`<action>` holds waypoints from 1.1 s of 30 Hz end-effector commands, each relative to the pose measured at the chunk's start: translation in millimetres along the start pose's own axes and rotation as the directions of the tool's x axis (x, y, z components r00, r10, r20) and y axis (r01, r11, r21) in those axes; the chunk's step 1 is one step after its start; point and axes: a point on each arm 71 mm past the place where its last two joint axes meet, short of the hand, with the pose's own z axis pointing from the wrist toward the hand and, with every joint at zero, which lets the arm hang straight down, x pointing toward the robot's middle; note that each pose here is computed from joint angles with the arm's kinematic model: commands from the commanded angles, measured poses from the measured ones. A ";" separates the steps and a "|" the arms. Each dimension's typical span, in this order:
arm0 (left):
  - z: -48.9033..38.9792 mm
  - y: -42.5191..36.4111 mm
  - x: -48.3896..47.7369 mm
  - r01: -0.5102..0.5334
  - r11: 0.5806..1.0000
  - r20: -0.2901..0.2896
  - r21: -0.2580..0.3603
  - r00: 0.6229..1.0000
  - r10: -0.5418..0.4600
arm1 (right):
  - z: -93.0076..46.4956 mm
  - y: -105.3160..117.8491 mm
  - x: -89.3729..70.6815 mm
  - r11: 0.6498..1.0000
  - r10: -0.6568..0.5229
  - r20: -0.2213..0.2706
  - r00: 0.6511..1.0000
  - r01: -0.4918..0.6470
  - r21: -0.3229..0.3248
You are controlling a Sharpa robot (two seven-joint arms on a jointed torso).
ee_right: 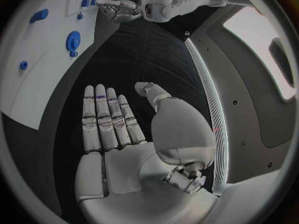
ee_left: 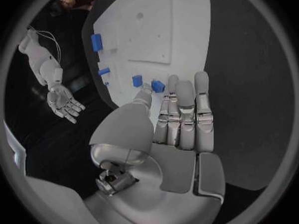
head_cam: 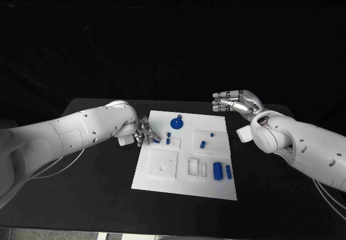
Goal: Assemble the parts on the task board
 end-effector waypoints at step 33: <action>12.5 -1.7 18.7 -0.019 1.000 -0.059 -0.013 0.998 0.018 | -0.8 0.4 3.8 1.000 0.009 -0.033 0.999 -0.010 -0.004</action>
